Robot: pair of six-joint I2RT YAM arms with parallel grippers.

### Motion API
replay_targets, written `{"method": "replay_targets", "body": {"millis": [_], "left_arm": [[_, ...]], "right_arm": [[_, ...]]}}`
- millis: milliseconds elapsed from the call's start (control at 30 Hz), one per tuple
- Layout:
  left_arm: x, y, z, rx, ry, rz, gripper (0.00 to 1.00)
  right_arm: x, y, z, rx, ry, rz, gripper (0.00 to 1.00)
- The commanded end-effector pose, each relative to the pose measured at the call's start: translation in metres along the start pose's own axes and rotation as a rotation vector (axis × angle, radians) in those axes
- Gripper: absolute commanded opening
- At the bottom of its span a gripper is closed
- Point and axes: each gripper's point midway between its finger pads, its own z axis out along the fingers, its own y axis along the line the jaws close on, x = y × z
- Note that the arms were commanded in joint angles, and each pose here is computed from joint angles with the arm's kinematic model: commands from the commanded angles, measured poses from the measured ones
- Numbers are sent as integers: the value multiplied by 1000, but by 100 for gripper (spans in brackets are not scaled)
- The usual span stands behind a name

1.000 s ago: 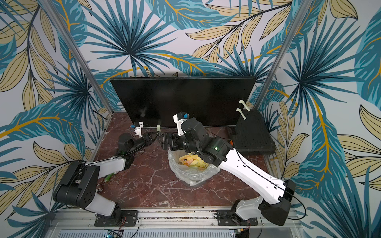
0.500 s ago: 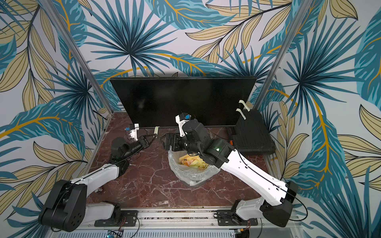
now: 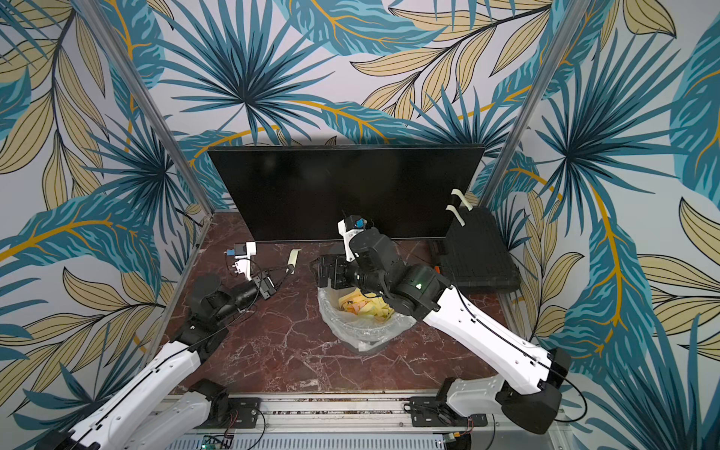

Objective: Remove the sticky note from the monitor
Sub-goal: Place the sticky note in the trash bin.

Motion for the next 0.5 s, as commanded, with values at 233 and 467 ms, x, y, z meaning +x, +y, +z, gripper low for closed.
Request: {"method": "replay_targets", "body": {"millis": [233, 467], "left_arm": [[-3, -70, 28, 22, 74, 180, 0], [17, -104, 66, 48, 161, 275, 0]], "right_arm": [[-25, -24, -46, 76, -79, -16, 96], [-24, -62, -78, 150, -125, 50, 96]]}}
